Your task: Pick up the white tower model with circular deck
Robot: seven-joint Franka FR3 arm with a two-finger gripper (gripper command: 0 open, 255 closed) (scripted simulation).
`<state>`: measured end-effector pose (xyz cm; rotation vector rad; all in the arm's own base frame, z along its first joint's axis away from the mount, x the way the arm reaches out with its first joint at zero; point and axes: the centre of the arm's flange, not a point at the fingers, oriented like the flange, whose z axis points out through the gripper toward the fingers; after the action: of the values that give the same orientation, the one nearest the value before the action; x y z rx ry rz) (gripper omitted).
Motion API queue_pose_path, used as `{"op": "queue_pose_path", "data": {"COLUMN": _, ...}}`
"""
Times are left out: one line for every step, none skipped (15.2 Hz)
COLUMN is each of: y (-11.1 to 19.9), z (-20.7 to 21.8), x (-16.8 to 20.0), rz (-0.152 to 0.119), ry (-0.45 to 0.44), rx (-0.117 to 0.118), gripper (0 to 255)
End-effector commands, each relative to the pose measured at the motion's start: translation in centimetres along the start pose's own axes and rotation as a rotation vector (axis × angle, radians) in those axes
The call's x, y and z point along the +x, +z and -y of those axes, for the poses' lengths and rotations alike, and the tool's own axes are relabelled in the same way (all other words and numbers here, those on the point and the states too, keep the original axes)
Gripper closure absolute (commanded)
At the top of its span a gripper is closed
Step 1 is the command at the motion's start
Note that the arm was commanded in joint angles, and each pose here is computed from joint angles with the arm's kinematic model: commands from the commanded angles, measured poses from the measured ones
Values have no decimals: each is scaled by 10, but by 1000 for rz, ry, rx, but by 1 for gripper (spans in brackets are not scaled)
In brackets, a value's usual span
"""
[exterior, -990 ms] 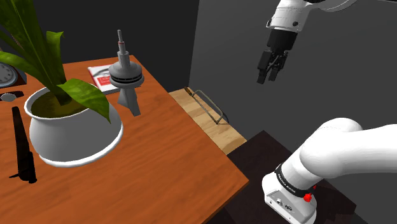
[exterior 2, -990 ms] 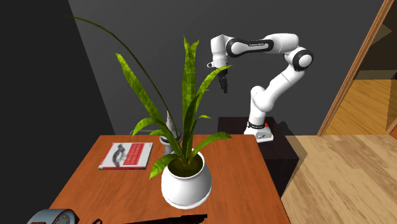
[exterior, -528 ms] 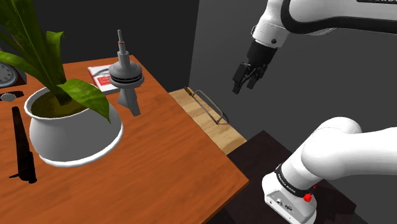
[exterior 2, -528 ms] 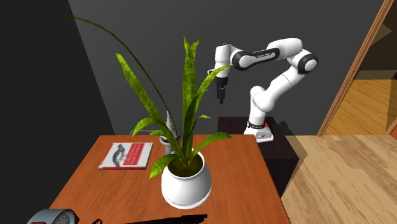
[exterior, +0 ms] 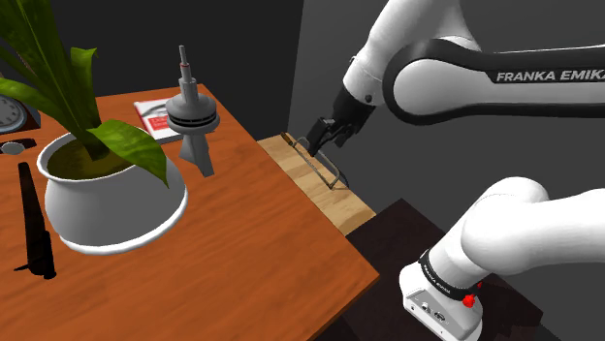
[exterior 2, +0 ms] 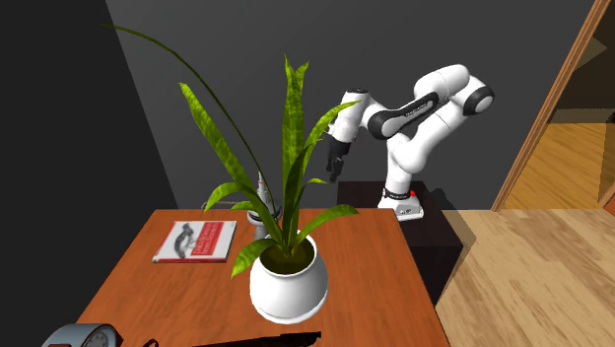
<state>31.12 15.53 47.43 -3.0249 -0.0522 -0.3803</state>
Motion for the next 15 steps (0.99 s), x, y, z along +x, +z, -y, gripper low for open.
{"op": "queue_pose_path", "data": {"y": 13, "z": 17, "x": 3, "rz": -66, "ry": 2, "rx": -9, "gripper": 0}}
{"op": "queue_pose_path", "data": {"y": 20, "z": 28, "x": 5, "rz": -96, "ry": 3, "rx": -15, "gripper": 0}}
{"op": "queue_pose_path", "data": {"y": 27, "z": 38, "x": 7, "rz": -126, "ry": 3, "rx": -21, "gripper": 0}}
{"op": "queue_pose_path", "data": {"y": 34, "z": 48, "x": 10, "rz": -156, "ry": 4, "rx": -26, "gripper": 0}}
{"op": "queue_pose_path", "data": {"y": 40, "z": 58, "x": 12, "rz": -186, "ry": 5, "rx": -32, "gripper": 0}}
{"op": "queue_pose_path", "data": {"y": 47, "z": 69, "x": 15, "rz": -216, "ry": 5, "rx": -38, "gripper": 0}}
{"op": "queue_pose_path", "data": {"y": 54, "z": 79, "x": 18, "rz": -246, "ry": 6, "rx": -43, "gripper": 0}}
{"op": "queue_pose_path", "data": {"y": 61, "z": 89, "x": 21, "rz": -276, "ry": 7, "rx": -49, "gripper": 0}}
{"op": "queue_pose_path", "data": {"y": 67, "z": 99, "x": 25, "rz": -306, "ry": 7, "rx": -55, "gripper": 0}}
{"op": "queue_pose_path", "data": {"y": 74, "z": 109, "x": 28, "rz": -336, "ry": 8, "rx": -60, "gripper": 0}}
{"op": "queue_pose_path", "data": {"y": 81, "z": 119, "x": 32, "rz": -366, "ry": 9, "rx": -66, "gripper": 0}}
{"op": "queue_pose_path", "data": {"y": 87, "z": 129, "x": 36, "rz": -396, "ry": 9, "rx": -71, "gripper": 0}}
{"op": "queue_pose_path", "data": {"y": 94, "z": 139, "x": 40, "rz": -426, "ry": 10, "rx": -77, "gripper": 0}}
{"op": "queue_pose_path", "data": {"y": 100, "z": 148, "x": 45, "rz": -456, "ry": 10, "rx": -83, "gripper": 0}}
{"op": "queue_pose_path", "data": {"y": 106, "z": 158, "x": 50, "rz": -486, "ry": 11, "rx": -88, "gripper": 0}}
